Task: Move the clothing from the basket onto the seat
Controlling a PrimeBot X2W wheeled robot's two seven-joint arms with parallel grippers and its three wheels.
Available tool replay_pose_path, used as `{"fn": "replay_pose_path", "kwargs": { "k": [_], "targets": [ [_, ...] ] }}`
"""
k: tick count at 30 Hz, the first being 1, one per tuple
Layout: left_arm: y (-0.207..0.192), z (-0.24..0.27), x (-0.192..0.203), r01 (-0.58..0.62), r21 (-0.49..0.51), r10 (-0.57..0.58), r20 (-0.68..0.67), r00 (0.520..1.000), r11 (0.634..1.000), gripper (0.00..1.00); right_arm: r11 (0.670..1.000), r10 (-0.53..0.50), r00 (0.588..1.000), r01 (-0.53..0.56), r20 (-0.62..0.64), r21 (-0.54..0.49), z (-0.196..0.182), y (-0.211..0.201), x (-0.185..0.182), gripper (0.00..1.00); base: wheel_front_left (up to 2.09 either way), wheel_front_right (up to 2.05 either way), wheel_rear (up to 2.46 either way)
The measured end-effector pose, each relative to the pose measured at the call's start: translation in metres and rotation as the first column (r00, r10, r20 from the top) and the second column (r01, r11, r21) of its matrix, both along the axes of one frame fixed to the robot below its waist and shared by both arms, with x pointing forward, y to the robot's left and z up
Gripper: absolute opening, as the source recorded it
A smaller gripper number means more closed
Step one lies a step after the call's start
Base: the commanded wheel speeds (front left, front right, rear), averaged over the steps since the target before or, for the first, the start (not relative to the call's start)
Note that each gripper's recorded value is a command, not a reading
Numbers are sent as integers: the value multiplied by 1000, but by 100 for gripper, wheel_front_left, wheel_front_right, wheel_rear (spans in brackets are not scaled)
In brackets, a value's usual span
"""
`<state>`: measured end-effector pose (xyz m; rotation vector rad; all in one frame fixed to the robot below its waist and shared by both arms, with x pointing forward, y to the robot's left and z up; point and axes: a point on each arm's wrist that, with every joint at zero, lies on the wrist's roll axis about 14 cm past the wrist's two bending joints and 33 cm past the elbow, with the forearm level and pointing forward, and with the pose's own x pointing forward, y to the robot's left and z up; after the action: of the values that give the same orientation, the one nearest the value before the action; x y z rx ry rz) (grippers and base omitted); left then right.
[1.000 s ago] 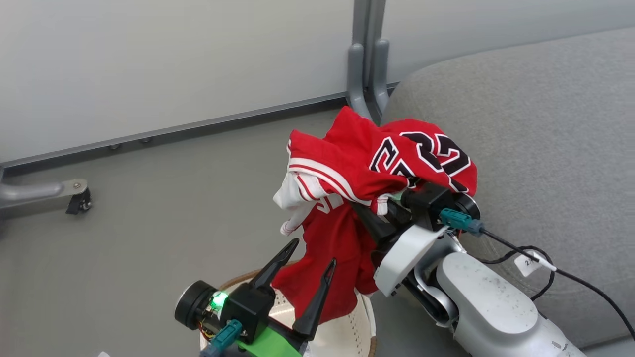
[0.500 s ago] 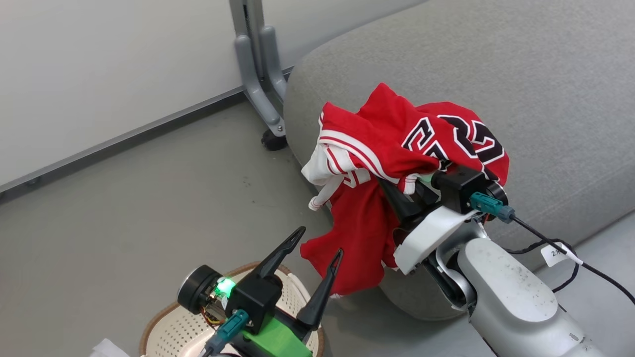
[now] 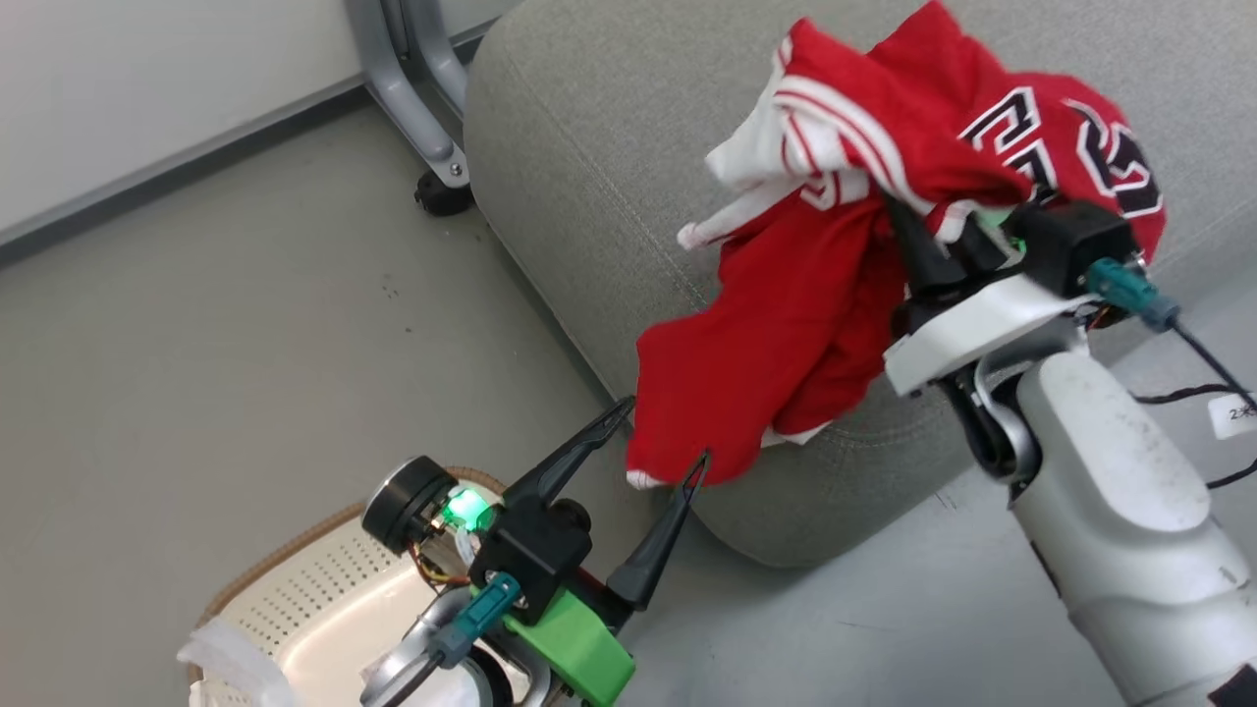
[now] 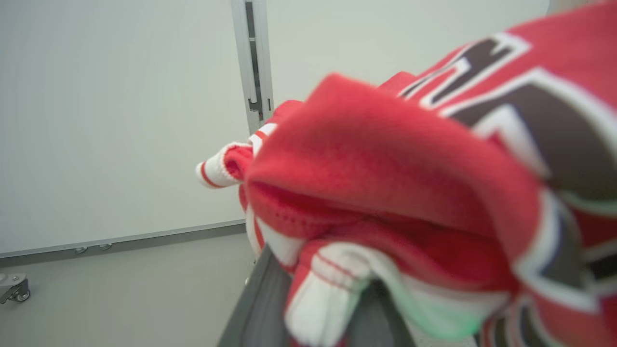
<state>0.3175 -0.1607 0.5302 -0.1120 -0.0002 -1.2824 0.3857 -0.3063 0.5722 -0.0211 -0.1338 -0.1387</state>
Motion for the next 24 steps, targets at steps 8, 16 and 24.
{"fn": "replay_pose_path", "kwargs": {
  "k": [8, 16, 24],
  "targets": [
    [5, -11, 27, -3, -14, 3, 1, 1000, 1000, 100, 987, -109, 989, 119, 102, -107, 58, -65, 46, 0, 0, 0, 0],
    [24, -19, 65, -87, -36, 88, 22, 996, 996, 100, 974, -118, 980, 146, 162, -173, 89, -87, 104, 0, 0, 0, 0],
    [37, -43, 96, -131, -35, 131, 11, 991, 991, 100, 977, -182, 980, 171, -84, -125, -17, -105, 144, 0, 0, 0, 0]
  ]
}}
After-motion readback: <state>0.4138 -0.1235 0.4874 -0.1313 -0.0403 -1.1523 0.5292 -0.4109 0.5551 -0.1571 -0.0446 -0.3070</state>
